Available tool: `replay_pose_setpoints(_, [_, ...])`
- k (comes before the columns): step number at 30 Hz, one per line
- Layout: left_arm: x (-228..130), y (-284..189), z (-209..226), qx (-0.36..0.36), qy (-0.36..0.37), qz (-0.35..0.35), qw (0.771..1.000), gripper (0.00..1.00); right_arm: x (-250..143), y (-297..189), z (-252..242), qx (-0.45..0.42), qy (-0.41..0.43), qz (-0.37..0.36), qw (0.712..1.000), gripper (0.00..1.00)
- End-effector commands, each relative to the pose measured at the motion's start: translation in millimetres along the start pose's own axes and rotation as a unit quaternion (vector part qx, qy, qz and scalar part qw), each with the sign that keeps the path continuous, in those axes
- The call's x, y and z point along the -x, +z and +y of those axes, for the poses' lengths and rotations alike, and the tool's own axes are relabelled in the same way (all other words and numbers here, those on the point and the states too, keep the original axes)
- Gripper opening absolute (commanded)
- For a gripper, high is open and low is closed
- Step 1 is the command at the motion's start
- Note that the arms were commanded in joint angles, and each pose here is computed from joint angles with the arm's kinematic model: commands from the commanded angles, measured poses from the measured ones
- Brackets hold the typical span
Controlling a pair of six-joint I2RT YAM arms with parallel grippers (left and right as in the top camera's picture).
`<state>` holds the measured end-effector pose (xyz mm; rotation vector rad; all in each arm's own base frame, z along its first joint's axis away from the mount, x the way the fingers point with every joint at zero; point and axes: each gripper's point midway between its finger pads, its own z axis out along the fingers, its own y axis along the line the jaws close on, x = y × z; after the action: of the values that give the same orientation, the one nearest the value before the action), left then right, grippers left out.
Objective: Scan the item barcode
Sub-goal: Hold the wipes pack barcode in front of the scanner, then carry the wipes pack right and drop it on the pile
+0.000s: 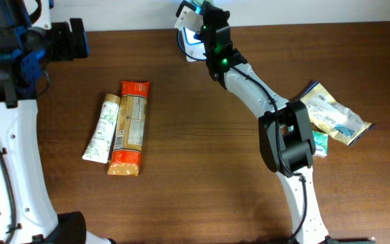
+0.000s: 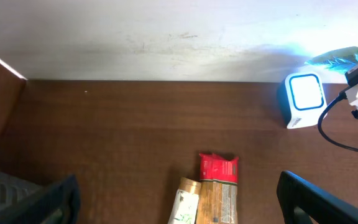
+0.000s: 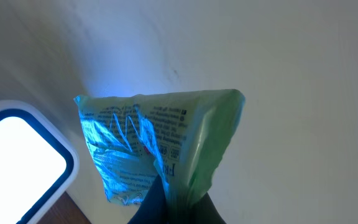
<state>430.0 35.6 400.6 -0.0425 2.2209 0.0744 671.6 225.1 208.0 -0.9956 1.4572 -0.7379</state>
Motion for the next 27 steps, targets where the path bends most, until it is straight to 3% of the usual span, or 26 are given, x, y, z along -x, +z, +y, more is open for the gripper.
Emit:
replay_pose_setpoints(1, [4.1, -6.3, 1.2, 0.002, 0.006, -0.009, 1.000, 0.99, 1.2, 1.1, -6.8, -0.012, 0.003, -0.001, 1.000, 0.04])
replay_pose_setpoints(11, [4.1, -6.3, 1.2, 0.002, 0.006, -0.009, 1.000, 0.99, 17.9, -4.4, -4.2, -0.010, 0.003, -0.013, 1.000, 0.04])
replay_pose_setpoints(16, [4.0, -6.2, 1.0, 0.002, 0.006, -0.009, 1.000, 0.99, 39.6, -23.7, -36.1, -0.013, 0.008, -0.022, 1.000, 0.04])
replay_pose_setpoints(18, [4.0, -6.2, 1.0, 0.002, 0.006, -0.009, 1.000, 0.99, 44.0, -37.5, -53.2, 0.000, 0.045, -0.015, 0.999, 0.04])
replay_pose_setpoints(21, [3.0, -6.2, 1.0, 0.002, 0.006, -0.007, 1.000, 0.99, 42.9, -68.2, -86.6, 0.012, 0.165, 0.020, 0.986, 0.04])
replay_pose_setpoints(27, [-13.6, -6.6, 0.2, 0.000, 0.006, 0.027, 1.000, 0.99, 14.1, -162.1, -115.7, 0.075, 0.356, 0.148, 0.920, 0.04])
